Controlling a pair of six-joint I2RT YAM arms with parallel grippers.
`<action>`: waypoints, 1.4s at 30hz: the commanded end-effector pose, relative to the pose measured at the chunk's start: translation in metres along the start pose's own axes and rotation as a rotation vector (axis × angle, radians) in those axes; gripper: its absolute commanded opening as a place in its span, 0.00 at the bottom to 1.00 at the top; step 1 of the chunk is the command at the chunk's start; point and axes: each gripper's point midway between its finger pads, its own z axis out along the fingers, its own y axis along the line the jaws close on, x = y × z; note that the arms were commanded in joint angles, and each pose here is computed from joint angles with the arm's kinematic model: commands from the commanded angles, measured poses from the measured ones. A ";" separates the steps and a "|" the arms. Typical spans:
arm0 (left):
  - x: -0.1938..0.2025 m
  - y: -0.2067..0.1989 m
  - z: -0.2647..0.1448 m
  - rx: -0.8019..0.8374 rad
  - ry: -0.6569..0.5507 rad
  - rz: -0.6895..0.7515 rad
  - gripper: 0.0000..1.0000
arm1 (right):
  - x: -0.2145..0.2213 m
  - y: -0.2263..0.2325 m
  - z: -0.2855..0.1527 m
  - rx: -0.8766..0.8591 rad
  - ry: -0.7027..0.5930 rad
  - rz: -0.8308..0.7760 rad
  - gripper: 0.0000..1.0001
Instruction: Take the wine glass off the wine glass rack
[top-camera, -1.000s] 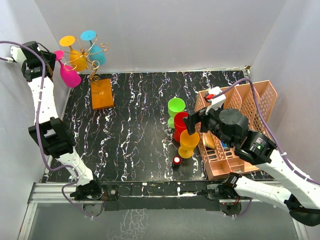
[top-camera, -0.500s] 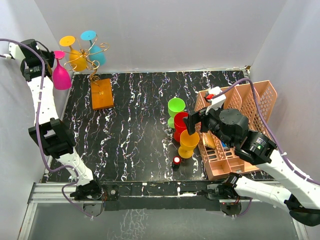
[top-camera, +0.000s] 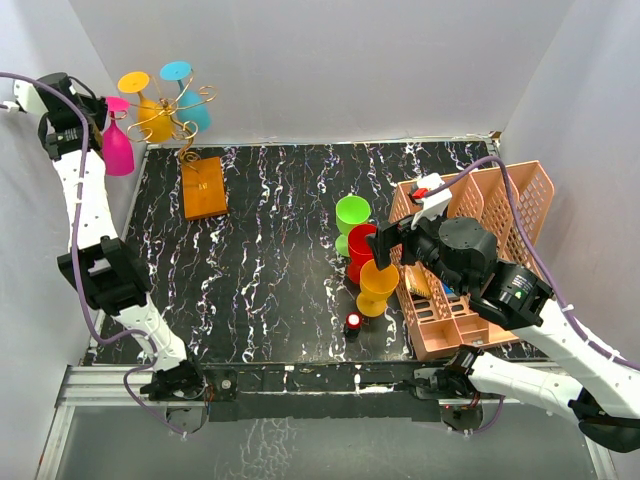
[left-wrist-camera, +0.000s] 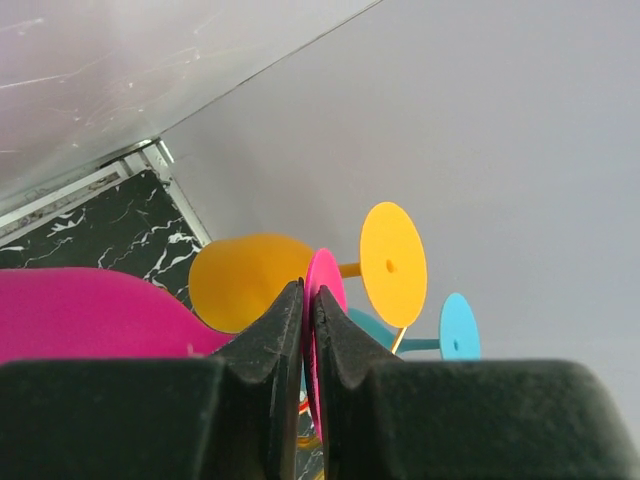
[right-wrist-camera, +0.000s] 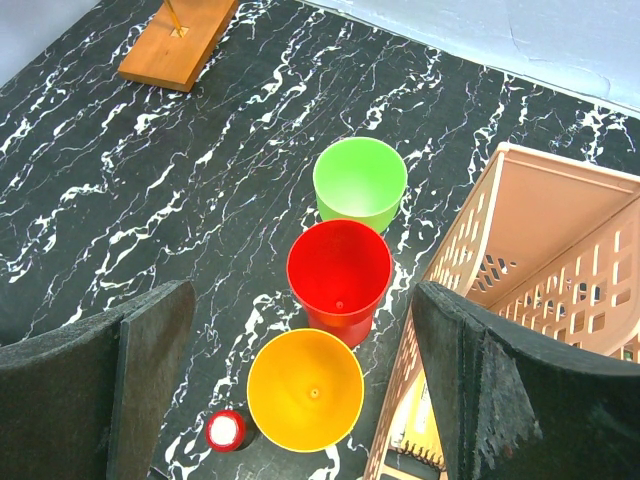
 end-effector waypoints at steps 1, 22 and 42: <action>-0.026 -0.025 -0.011 0.057 -0.064 -0.007 0.00 | -0.023 -0.001 -0.005 0.000 -0.082 0.028 0.99; -0.006 -0.061 -0.002 0.172 0.021 -0.065 0.00 | -0.026 -0.001 -0.006 -0.002 -0.089 0.041 0.99; 0.001 -0.084 -0.042 0.244 0.065 -0.059 0.00 | -0.030 0.003 -0.008 -0.023 -0.096 0.050 0.99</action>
